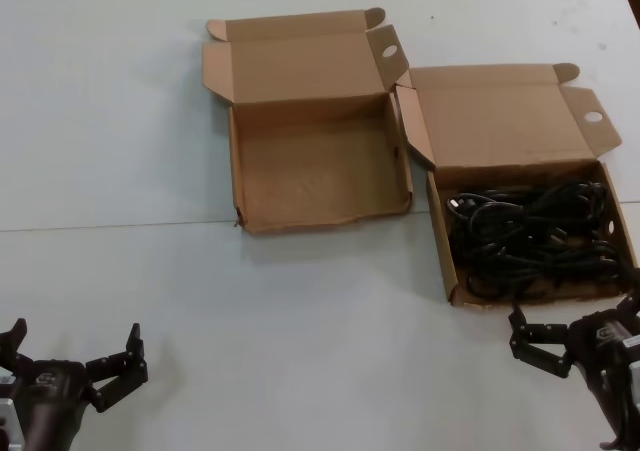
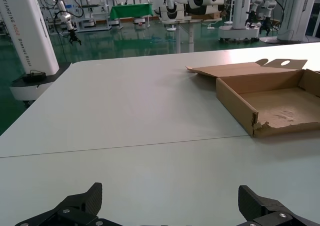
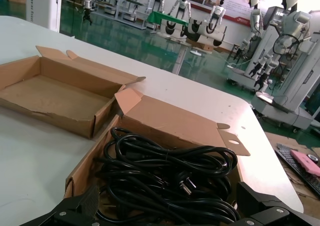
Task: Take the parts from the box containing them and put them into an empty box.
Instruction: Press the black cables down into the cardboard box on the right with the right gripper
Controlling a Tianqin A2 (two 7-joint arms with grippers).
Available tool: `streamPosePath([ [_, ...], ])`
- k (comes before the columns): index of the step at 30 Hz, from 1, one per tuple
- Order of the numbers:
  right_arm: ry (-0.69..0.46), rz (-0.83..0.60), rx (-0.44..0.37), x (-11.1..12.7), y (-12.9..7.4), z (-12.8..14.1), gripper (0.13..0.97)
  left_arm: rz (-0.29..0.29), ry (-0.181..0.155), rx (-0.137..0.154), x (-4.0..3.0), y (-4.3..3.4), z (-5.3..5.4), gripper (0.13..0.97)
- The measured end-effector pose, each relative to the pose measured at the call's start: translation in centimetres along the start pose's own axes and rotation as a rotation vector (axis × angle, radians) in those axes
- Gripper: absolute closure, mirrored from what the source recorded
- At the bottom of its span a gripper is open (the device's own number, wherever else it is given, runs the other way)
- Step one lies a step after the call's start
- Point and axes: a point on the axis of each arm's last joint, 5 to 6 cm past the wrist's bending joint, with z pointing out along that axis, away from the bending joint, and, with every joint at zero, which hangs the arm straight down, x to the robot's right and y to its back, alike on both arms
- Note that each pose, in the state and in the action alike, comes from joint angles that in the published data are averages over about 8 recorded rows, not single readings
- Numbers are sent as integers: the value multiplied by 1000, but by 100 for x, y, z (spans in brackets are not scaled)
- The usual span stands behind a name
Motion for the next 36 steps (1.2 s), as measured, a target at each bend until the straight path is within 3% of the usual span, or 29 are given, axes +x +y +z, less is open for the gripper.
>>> streamPosePath([
  [11,0,0,0,0,0,0,130,0,0,0,0,0,0,136],
  [20,0,0,0,0,0,0,130,0,0,0,0,0,0,196],
  [28,1,19,8,-14,-7,2,130,0,0,0,0,0,0,323],
  [32,4,29,16,-12,-19,-3,130,0,0,0,0,0,0,323],
  [36,10,13,26,16,-50,-17,130,0,0,0,0,0,0,418],
])
